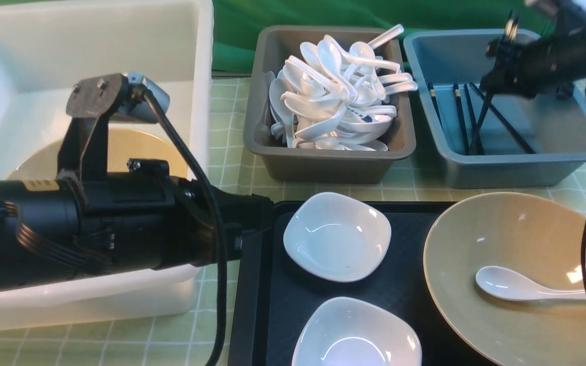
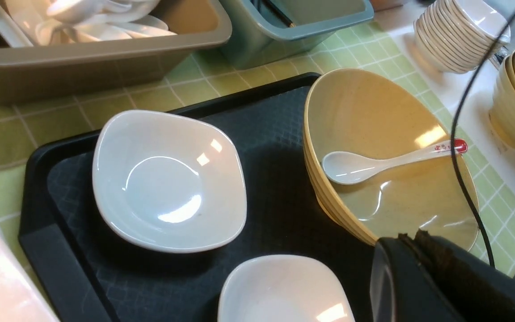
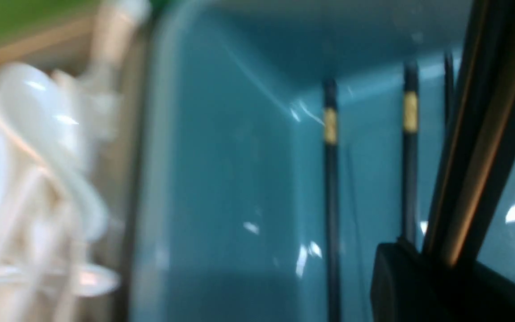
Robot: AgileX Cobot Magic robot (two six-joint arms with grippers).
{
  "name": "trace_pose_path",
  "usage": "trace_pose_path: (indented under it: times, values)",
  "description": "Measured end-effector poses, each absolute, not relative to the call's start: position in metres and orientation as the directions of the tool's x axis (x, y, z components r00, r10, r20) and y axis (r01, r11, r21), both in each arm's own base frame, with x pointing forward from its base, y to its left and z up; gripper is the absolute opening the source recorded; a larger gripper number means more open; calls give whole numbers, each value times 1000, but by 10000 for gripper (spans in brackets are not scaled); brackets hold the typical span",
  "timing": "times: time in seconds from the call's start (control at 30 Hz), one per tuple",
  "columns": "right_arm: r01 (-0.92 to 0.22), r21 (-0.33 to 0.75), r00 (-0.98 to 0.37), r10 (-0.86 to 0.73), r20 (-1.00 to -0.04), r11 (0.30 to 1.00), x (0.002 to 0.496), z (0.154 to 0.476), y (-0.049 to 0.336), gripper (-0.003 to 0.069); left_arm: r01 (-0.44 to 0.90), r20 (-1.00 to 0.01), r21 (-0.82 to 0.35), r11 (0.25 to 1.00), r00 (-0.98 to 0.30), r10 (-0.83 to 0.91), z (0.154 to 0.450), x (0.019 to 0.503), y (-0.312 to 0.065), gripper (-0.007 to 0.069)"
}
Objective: On green table put chopsticks spoon bowls plates into blue grey white boxes.
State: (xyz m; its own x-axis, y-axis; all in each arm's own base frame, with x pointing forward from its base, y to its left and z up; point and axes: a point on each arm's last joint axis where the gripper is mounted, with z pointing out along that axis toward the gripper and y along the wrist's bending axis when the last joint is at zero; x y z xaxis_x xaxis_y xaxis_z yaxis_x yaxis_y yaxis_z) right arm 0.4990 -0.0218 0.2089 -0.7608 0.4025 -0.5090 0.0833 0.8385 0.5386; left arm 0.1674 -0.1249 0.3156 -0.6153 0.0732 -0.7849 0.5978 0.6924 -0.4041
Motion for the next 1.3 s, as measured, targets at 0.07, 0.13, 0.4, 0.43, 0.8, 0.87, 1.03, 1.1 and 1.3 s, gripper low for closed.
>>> trace_pose_path:
  times: [0.07,0.13,0.4,0.43,0.8,0.87,1.03,1.1,1.3]
  values:
    - [66,519,-770,374,-516,852,499,205,-22,155,600,-782,-406,689,-619,78,315,167,-125,-2]
    - [52,499,-772,351,-530,865,498,207,-23,197,602,-779,-408,686,-622,82,315,166,-125,-2]
    - [-172,371,-798,91,-596,913,461,274,-34,393,619,-756,-424,661,-644,118,313,162,-127,-2]
    - [-232,347,-794,29,-607,909,453,286,-32,397,623,-753,-425,656,-646,126,313,161,-127,-2]
    - [-791,41,-572,-714,-404,610,341,329,52,402,686,-787,-353,637,-586,195,312,160,-127,-2]
    - [-811,11,-568,-782,-258,585,331,308,60,402,693,-791,-342,634,-577,204,312,160,-127,-2]
    - [-831,12,-556,-831,-13,555,308,264,76,402,703,-797,-329,631,-565,214,312,160,-127,-2]
    - [-829,12,-557,-829,56,559,303,251,78,402,703,-796,-329,630,-565,215,312,160,-127,-2]
    - [-805,7,-575,-783,236,593,302,212,70,402,704,-797,-327,630,-564,217,312,160,-127,-2]
